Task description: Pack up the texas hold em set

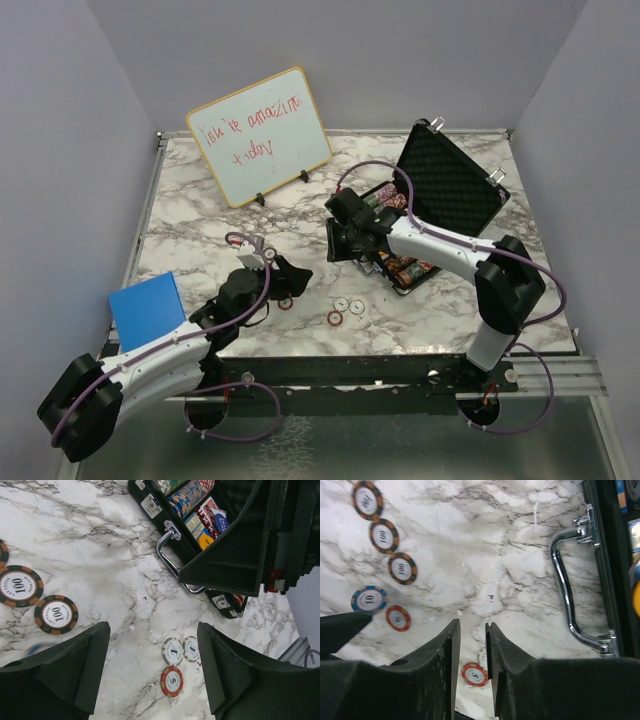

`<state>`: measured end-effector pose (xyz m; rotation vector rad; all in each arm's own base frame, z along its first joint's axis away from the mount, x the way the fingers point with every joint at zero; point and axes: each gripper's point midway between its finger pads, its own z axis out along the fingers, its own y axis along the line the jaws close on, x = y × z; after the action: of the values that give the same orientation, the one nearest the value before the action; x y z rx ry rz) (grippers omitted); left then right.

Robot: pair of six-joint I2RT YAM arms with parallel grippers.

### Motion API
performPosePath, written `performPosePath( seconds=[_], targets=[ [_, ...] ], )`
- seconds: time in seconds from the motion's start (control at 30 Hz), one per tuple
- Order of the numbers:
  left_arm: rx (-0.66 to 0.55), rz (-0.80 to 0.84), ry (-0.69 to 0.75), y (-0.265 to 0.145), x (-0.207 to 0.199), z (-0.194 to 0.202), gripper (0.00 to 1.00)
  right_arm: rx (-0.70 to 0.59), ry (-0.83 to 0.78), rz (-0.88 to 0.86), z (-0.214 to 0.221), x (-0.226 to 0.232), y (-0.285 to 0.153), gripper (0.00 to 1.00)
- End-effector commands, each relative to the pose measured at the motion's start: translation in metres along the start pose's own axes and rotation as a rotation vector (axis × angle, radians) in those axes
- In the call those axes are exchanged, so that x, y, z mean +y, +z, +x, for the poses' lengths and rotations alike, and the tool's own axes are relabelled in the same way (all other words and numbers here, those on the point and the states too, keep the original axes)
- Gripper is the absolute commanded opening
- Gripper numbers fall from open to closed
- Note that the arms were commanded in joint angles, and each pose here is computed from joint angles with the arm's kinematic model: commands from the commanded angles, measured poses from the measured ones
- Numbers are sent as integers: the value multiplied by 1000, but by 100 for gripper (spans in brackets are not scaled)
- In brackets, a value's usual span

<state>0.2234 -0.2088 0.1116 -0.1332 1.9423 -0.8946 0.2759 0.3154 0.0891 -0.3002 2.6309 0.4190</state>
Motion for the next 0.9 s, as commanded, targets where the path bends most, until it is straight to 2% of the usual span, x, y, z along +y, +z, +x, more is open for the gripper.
performPosePath(
  seconds=[0.0,0.07,0.27,0.5,0.87],
  targets=[
    [-5,133,7,6,-31,-7,75,-97,159,-147,-21,30,-19,32],
    [1,125,7,9,-31,-6,72,-110,181,-161,-23,33,-22,33],
    [-63,-69,-52,13,6,-12,74,-94,101,-75,-21,18,-13,37],
    [-120,-494,14,-8,67,-37,89,-77,66,-51,-16,13,-3,41],
    [-181,-595,103,-18,69,-72,94,-78,22,-33,-13,6,-2,46]
  ],
)
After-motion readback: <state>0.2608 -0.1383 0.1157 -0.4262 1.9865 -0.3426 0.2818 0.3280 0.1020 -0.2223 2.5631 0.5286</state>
